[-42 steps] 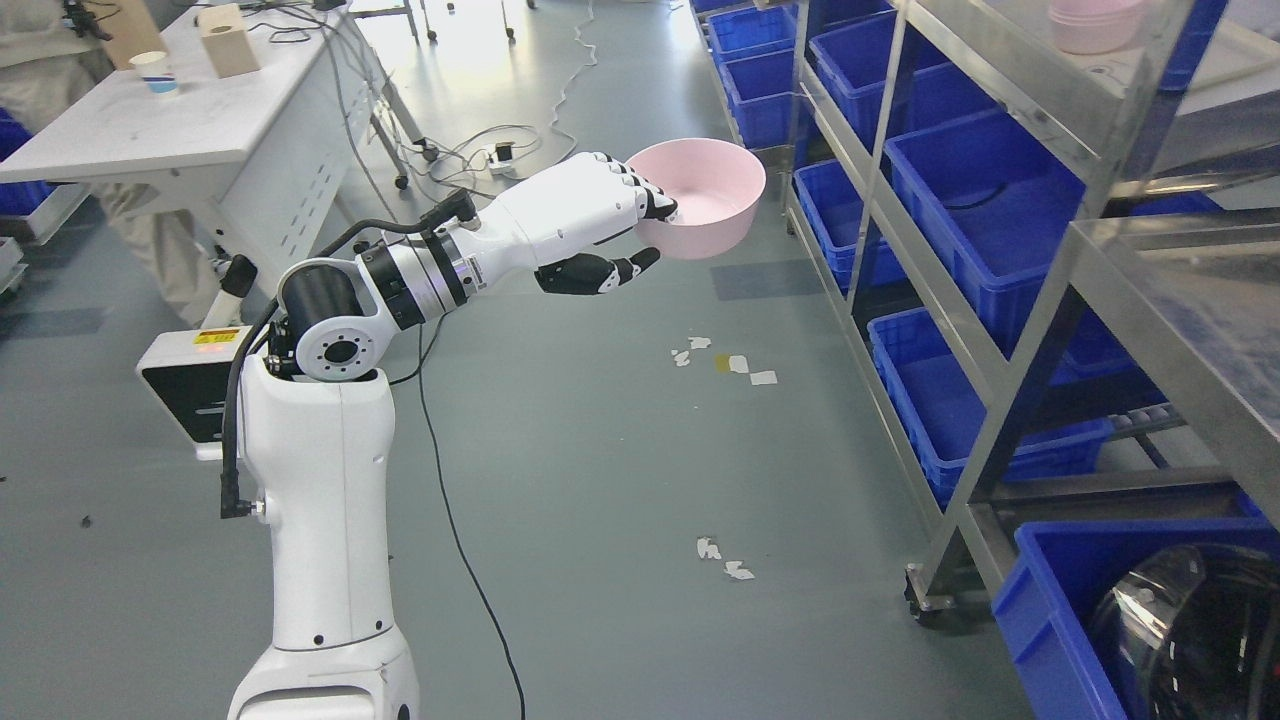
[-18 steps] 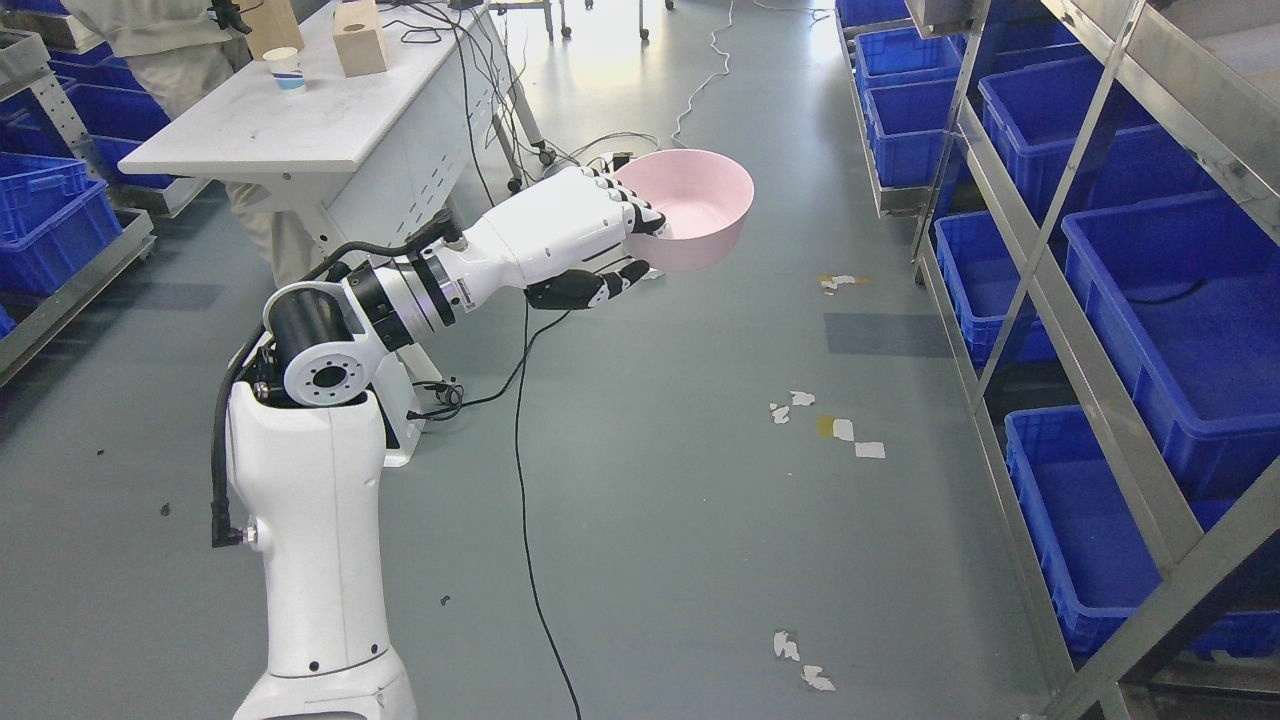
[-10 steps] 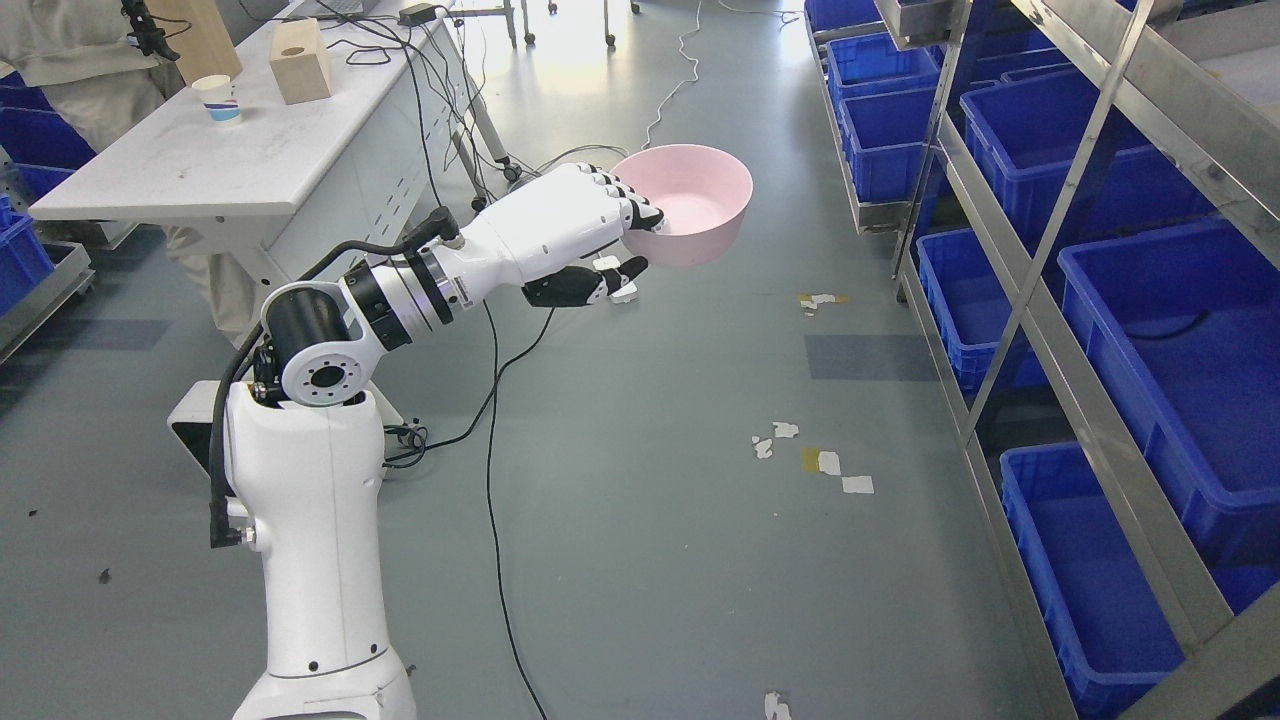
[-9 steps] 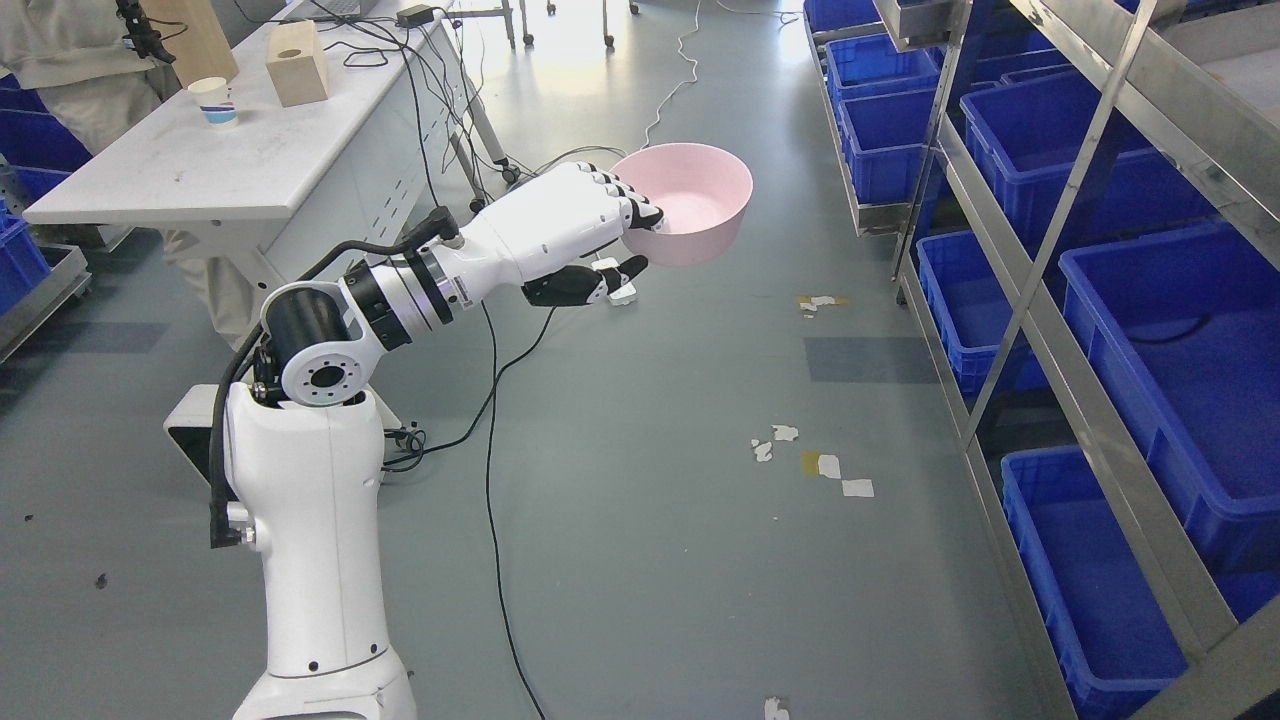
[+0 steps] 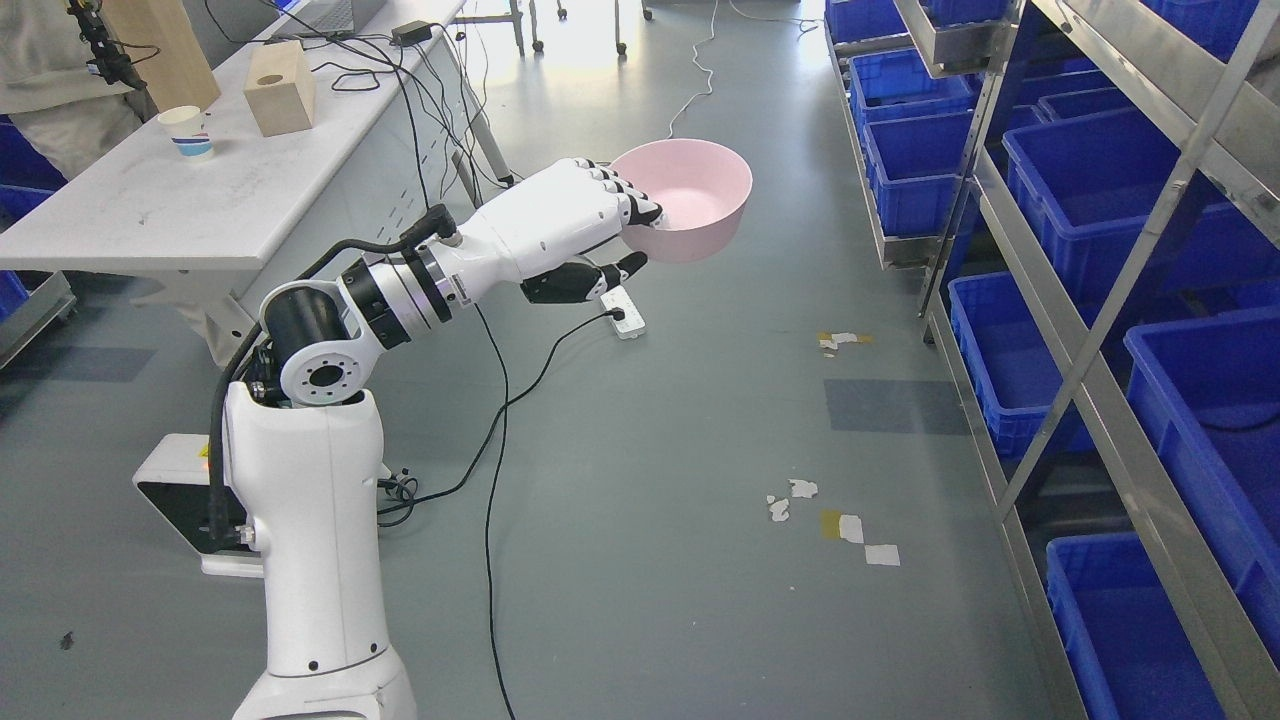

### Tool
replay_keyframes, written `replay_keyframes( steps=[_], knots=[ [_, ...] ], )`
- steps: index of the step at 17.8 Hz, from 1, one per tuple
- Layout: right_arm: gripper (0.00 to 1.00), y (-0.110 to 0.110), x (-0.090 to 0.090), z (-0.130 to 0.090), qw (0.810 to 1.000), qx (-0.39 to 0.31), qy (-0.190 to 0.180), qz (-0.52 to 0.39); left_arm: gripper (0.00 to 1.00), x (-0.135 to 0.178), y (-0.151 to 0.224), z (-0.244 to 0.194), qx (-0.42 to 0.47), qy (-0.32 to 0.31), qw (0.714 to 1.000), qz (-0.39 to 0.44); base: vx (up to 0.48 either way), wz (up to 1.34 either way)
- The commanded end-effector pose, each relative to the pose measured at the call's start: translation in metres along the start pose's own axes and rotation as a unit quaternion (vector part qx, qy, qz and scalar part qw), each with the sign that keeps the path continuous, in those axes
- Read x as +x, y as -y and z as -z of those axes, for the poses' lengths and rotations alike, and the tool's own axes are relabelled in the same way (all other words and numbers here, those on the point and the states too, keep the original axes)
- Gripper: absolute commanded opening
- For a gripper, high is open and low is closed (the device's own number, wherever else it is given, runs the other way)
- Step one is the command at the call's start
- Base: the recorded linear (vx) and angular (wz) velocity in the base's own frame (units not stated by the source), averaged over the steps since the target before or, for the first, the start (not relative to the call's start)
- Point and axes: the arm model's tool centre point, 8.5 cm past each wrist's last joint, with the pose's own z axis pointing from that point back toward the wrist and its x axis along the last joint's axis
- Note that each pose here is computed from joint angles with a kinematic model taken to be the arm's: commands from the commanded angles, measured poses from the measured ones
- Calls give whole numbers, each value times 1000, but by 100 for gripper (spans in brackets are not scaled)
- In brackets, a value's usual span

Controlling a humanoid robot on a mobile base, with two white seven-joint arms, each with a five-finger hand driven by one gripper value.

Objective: Stack pink IKEA bowl on shelf middle layer
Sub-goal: 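Hold the pink bowl raised in the left hand while the robot turns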

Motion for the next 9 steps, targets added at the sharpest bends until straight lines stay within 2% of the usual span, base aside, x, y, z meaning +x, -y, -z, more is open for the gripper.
replay_keyframes(
  steps=[1,9],
  knots=[
    [100,11,3,0,1000,-9,7,-1,3,-4,-3,-5,-4,-6,1000,7,314,104],
    [100,11,3,0,1000,-9,7,-1,3,-3,-1,-5,0,-5,1000,5,286,166]
  ],
)
